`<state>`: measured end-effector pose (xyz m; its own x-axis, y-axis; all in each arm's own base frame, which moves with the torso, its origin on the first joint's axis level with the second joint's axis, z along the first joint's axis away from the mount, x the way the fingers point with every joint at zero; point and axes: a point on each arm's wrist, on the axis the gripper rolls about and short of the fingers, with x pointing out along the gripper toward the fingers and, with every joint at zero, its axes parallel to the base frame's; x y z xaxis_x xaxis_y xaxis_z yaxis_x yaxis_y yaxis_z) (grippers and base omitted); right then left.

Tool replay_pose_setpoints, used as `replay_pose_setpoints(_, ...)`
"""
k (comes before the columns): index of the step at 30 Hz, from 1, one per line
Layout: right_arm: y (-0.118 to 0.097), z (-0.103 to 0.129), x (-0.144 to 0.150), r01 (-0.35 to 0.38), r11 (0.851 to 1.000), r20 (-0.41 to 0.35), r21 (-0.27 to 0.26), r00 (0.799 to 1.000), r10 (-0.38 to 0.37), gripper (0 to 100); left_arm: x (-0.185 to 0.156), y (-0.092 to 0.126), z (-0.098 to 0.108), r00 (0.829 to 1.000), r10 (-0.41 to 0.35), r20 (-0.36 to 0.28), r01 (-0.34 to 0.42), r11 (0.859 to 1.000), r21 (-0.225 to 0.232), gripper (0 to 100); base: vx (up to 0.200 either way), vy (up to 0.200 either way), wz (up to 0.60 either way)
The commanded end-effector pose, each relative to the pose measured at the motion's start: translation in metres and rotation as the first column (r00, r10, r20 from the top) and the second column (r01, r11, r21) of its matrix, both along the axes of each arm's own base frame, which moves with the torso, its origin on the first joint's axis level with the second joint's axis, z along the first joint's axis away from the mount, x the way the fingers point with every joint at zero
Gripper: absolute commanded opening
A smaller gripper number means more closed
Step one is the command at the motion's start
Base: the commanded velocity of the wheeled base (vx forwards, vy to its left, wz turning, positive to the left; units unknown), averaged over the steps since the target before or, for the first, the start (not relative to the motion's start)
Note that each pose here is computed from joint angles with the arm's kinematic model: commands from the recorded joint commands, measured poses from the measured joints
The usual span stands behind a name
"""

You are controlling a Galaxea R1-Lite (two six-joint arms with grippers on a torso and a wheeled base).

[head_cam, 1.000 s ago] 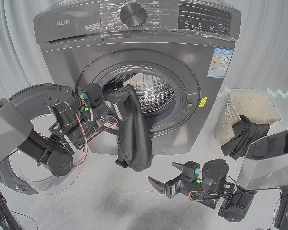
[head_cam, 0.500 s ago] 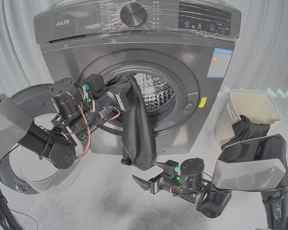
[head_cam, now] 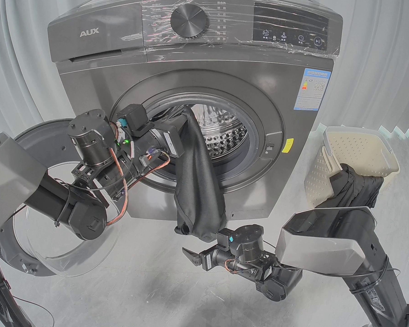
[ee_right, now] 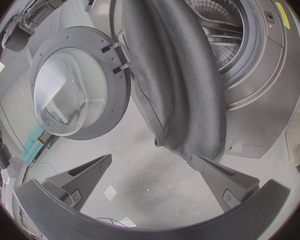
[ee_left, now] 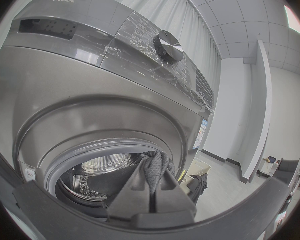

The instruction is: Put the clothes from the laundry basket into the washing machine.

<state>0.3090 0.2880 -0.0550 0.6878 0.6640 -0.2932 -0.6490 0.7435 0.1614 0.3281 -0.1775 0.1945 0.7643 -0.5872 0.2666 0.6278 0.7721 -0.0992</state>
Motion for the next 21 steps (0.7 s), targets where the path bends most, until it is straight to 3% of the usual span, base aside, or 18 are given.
replay_pose_setpoints(1, 0.005, -0.012, 0.014, 0.013, 1.0, -0.007, -0.004, 1.0, -0.013, 100, -0.002, 0.001, 0.001, 1.0, 0.0, 0.002, 0.0, 1.0, -0.001, 0, 0.0, 0.0, 0.0)
replay_pose_setpoints(9, 0.019, -0.026, 0.028, 0.015, 1.0, 0.002, 0.0, 1.0, -0.015, 100, -0.002, 0.001, 0.0, 1.0, 0.0, 0.001, 0.0, 1.0, -0.001, 0, 0.0, 0.0, 0.0)
replay_pose_setpoints(21, 0.031, -0.021, 0.05, 0.025, 1.0, 0.012, 0.019, 1.0, -0.025, 100, -0.003, -0.001, 0.001, 1.0, 0.006, 0.003, -0.006, 1.0, -0.006, 0, 0.0, 0.0, 0.0)
